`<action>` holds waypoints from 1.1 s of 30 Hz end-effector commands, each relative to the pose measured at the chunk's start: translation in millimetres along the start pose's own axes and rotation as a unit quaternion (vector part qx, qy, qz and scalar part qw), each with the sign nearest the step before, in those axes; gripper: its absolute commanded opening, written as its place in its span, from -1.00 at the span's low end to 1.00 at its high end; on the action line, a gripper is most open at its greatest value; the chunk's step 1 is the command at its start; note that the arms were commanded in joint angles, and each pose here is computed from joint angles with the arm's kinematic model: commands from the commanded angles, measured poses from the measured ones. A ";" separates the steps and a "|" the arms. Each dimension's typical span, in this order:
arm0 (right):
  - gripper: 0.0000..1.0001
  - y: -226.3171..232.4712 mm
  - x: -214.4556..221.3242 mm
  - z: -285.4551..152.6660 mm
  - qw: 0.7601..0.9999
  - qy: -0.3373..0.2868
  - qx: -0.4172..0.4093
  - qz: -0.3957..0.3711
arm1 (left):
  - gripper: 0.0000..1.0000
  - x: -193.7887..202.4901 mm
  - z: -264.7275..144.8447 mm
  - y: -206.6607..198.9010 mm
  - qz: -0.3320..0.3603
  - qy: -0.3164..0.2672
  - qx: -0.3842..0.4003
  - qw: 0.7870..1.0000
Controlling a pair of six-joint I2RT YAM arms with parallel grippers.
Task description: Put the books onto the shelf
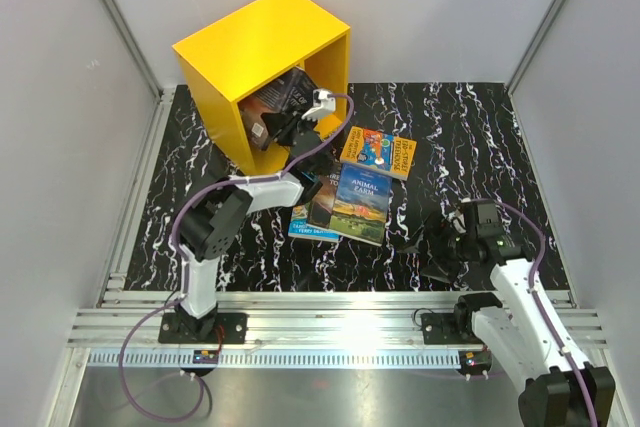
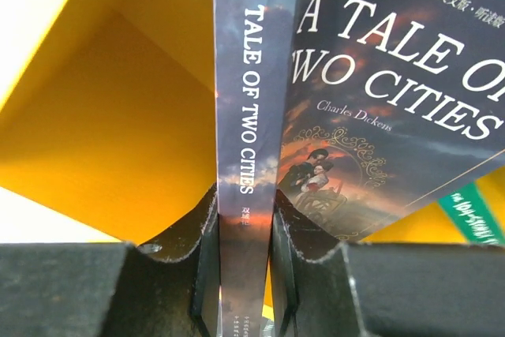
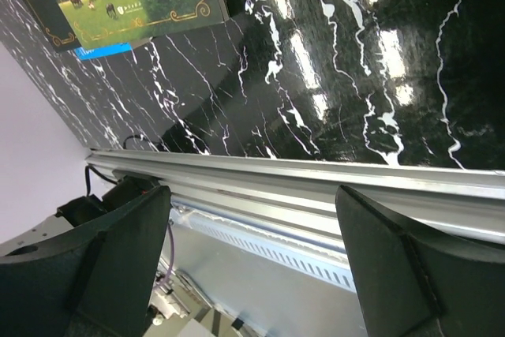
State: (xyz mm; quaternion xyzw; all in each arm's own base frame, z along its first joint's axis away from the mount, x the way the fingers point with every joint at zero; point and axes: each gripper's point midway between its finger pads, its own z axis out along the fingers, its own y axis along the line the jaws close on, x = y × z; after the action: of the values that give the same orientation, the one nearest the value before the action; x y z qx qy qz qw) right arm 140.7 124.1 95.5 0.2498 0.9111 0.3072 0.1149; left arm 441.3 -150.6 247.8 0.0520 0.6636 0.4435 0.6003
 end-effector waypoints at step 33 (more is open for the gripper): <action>0.83 7.4 -4.2 22.5 0.998 0.003 -0.058 -0.028 | -1.00 46.7 -12.5 -64.6 -0.567 -0.019 -0.016 0.824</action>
State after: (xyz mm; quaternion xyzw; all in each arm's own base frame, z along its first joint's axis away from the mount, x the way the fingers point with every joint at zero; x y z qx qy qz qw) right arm 152.6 135.6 81.8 0.2261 0.9013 0.3472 0.1261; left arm 433.4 -137.7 99.5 -0.1973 0.6751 0.2301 0.6726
